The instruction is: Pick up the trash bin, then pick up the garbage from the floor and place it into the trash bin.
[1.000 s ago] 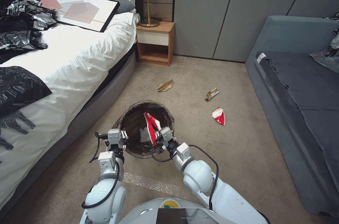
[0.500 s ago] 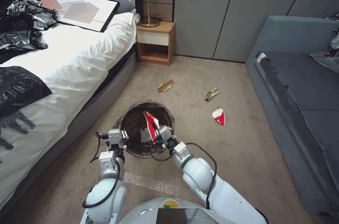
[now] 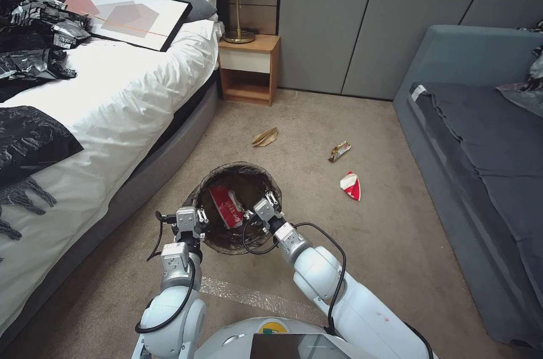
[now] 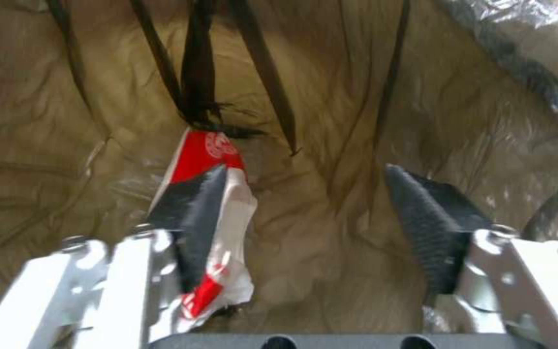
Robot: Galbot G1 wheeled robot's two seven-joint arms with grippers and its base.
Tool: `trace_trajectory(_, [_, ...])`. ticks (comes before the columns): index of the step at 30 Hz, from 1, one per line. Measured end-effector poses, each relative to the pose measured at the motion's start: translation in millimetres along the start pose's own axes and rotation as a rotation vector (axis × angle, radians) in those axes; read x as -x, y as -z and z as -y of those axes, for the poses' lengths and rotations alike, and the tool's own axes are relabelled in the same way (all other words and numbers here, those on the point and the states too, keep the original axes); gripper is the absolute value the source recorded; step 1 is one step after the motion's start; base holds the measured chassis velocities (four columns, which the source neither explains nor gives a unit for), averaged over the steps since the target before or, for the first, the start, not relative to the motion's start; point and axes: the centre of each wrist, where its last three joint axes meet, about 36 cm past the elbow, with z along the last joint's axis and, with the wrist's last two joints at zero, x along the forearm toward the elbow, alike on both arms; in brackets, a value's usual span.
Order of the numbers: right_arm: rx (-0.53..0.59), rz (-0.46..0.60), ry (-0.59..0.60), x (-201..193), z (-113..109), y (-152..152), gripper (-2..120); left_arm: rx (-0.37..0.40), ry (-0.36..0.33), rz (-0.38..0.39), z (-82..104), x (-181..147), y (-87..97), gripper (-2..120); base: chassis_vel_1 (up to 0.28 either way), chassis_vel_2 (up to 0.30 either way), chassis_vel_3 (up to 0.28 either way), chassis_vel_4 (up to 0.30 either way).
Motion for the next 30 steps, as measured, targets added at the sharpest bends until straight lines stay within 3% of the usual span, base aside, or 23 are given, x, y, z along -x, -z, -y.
trace_trajectory(9, [0.007,0.000,0.005,-2.9,-2.9,-0.3,97,0.000,-0.003,-0.001,0.5,1.0,0.0,0,0.000,0.000,0.000,0.000])
trace_trajectory(21, [0.055,0.029,0.034,-22.3,-9.5,9.3,100,0.003,0.007,-0.007,-2.7,4.0,-1.5,0,0.000,0.000,0.000,0.000])
trace_trajectory(30, [0.085,0.110,0.017,-55.1,-8.2,25.7,100,0.000,0.020,-0.015,-6.4,9.8,-4.7,0,0.000,0.000,0.000,0.000])
